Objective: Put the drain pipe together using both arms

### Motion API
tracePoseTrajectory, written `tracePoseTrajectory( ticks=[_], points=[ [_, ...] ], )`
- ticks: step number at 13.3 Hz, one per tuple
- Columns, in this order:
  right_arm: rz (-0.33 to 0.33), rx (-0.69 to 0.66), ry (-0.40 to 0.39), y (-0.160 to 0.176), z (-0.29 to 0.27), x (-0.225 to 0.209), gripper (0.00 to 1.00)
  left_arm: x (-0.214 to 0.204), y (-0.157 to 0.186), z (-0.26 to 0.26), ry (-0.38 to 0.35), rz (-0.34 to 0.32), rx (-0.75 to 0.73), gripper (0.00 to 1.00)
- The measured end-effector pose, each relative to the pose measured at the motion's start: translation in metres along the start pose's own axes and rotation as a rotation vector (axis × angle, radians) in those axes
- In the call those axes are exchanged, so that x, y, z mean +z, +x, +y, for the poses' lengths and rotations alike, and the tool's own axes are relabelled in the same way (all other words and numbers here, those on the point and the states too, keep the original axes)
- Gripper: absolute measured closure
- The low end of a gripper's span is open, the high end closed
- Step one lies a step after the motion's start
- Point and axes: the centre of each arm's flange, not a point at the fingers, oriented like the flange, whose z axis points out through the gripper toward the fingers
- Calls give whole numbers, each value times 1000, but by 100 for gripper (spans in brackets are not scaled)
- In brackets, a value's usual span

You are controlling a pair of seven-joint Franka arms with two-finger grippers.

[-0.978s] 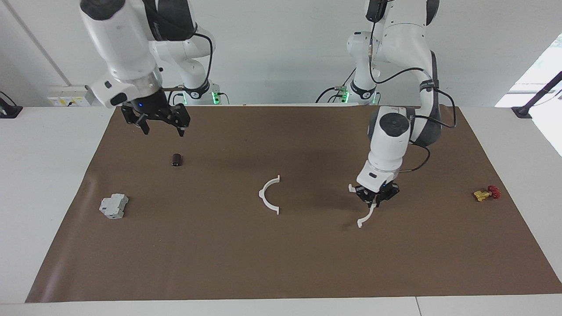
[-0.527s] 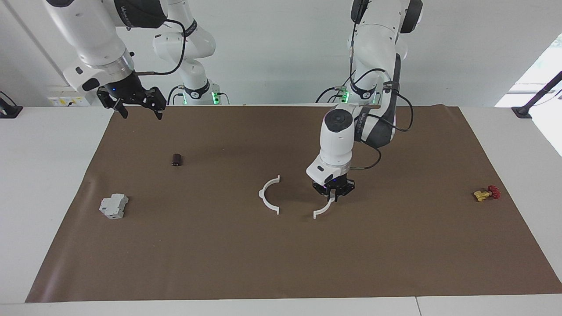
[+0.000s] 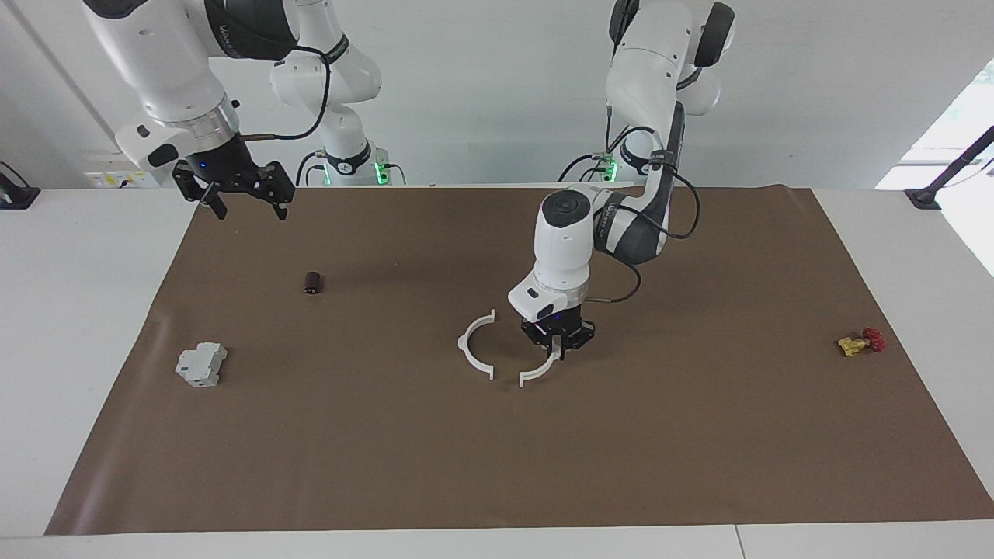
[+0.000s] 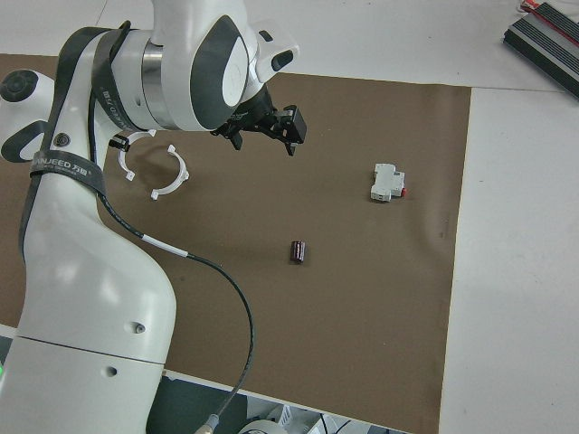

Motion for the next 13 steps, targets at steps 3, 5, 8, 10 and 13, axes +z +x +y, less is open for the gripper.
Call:
tracePoseTrajectory(
  ticks=[3, 5, 8, 10, 13],
  points=[
    [-1, -1, -1, 0, -1, 0, 0, 10, -6, 16, -17, -11, 7, 79],
    [-2, -2, 0, 0, 1, 0, 0, 12, -6, 18, -28, -11, 1, 79],
    [-2, -16, 0, 0, 1, 1, 0, 13, -8, 26, -34, -5, 11, 79],
    [-2, -17, 0, 0, 1, 1, 0, 17, -11, 31, -34, -9, 19, 79],
    [-2, -18, 0, 0, 1, 1, 0, 28, -17, 43, -31, -21, 34, 79]
  ],
)
